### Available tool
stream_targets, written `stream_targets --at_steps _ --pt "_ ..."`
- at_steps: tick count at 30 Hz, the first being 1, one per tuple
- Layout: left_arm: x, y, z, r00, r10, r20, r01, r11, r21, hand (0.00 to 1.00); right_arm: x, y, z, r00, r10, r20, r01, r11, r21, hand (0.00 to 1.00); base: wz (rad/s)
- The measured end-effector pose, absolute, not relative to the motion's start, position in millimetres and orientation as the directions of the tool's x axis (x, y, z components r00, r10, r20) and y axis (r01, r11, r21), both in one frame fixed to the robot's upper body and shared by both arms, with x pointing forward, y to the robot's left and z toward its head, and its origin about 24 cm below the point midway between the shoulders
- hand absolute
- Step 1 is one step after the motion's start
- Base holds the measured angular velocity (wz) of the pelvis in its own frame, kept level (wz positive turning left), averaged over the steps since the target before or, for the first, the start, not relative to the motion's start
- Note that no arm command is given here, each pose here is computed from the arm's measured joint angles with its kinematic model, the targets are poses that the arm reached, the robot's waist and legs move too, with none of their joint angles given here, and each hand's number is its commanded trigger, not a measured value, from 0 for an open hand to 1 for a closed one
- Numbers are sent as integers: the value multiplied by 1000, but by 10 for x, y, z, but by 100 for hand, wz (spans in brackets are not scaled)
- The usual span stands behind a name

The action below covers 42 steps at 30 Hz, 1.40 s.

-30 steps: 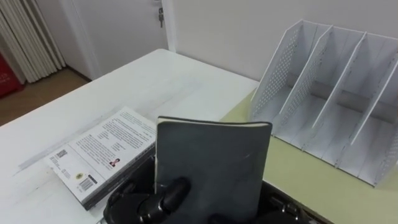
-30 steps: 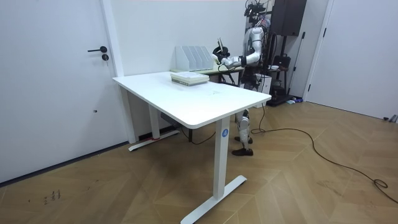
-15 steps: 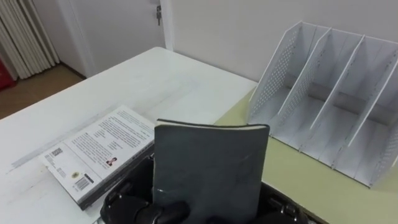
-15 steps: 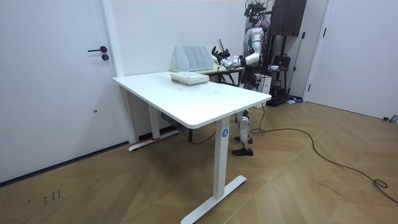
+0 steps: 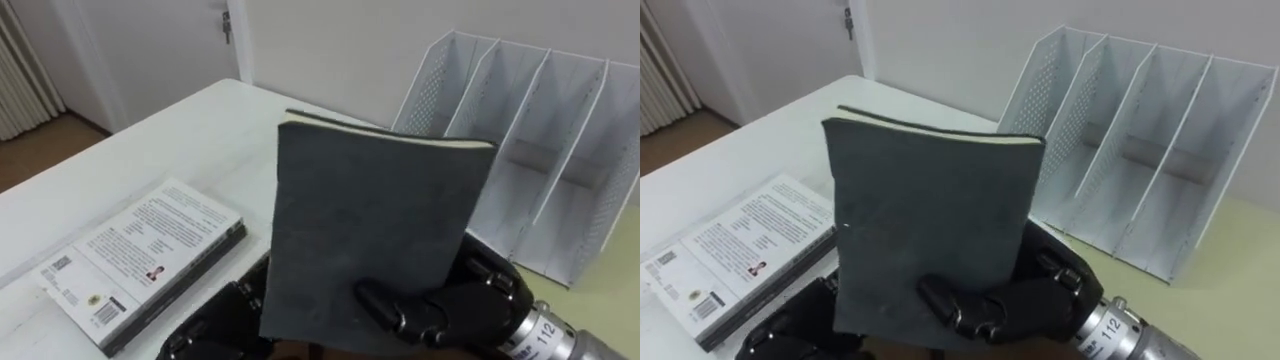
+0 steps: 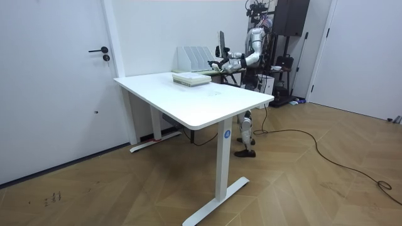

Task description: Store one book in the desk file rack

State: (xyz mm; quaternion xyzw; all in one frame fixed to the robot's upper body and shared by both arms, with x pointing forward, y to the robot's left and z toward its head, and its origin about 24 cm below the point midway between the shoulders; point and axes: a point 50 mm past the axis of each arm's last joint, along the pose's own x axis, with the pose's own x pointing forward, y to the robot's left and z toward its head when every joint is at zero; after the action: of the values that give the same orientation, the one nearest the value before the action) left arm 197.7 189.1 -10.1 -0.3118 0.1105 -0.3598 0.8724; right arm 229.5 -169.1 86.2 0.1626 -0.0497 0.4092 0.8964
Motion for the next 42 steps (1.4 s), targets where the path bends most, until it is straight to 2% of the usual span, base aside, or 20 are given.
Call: stream_targets --at_steps 6,16,22,27,31,39,42 --pt "1780 1970 -395 732 -664 -154 451 641 -621 0 2343 -1865 955 744 630 223 -667 721 187 100 0" --pt "1542 2009 -812 706 -577 -412 299 769 -565 0 2410 -1963 1195 832 490 260 -522 850 68 100 -1" --pt "1231 2076 -1099 664 -469 -582 154 848 -508 0 2437 -2014 1231 900 344 269 -364 931 28 100 -2" --pt "849 2180 -1358 556 -341 -758 26 919 -394 0 2439 -2075 1300 942 177 284 -148 982 -120 100 0" --pt "669 2208 -1456 507 -282 -814 -41 936 -349 0 2455 -2128 1343 948 58 313 -2 984 -177 100 0" --pt "421 2235 -1552 438 -168 -883 -117 963 -241 0 2552 -2225 1656 862 -190 470 253 965 -74 100 2" --pt "442 2240 -1566 438 -141 -888 -130 967 -218 0 2560 -2256 1744 812 -278 513 338 941 -25 100 0"
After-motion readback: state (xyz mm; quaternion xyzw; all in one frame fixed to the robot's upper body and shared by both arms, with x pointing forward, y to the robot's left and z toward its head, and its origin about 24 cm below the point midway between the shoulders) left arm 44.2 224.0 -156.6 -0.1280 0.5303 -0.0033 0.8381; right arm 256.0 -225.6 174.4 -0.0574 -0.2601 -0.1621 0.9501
